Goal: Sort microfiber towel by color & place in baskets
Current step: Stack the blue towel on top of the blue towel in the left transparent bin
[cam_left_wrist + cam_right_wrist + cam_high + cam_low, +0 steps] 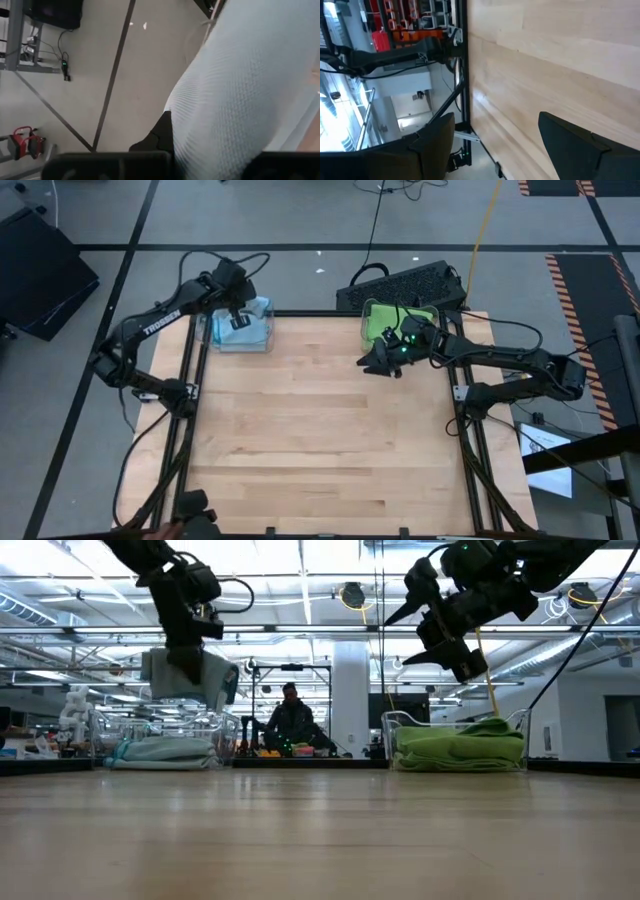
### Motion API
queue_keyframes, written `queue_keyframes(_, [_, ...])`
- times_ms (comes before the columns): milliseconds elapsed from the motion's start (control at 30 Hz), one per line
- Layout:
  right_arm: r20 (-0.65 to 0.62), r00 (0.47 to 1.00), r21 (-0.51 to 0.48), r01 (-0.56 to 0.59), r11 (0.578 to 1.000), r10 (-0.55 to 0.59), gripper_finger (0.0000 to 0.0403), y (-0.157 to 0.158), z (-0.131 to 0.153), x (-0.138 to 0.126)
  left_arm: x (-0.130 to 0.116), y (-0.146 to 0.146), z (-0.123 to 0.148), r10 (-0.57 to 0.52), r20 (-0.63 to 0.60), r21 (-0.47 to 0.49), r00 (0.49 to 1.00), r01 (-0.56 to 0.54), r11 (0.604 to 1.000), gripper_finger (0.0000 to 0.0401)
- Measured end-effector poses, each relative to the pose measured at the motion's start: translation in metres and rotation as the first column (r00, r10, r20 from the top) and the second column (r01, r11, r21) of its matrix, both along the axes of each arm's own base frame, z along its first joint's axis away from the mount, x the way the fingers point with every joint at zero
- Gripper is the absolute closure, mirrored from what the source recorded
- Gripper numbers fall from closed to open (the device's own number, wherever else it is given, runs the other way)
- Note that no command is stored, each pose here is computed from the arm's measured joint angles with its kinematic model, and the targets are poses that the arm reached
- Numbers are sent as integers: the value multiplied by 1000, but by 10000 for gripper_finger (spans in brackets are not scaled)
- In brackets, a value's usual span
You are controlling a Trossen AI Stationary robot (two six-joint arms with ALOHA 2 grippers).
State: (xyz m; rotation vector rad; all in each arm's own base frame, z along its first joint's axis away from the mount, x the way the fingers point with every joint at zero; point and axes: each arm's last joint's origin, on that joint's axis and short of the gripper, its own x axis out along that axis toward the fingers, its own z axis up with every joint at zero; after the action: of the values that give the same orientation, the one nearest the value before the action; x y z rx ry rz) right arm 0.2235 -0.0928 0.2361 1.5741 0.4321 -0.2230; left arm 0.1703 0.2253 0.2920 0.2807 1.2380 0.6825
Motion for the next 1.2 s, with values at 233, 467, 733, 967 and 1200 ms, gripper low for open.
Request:
queue_keyframes(233, [-2,1000,11,5,1000,-5,124,0,0,0,1,0,-21,-75,-47,27,996,76,997,390])
queue_keyframes(467, [-7,1000,12,27,1000,-27,124,0,0,0,-4,6,-42,-162,-3,41,987,162,986,390])
queue_keyframes(733, [-24,998,17,50,999,-50,124,9,-1,5,-6,14,-50,-133,17,183,991,128,975,390])
queue_keyframes(967, [-30,999,26,29,999,-28,124,19,-1,8,-9,11,-72,-133,31,242,991,121,963,390])
queue_keyframes(1200, [-32,999,37,2,999,-1,124,27,-1,11,-6,2,-86,-150,1,250,989,145,957,390])
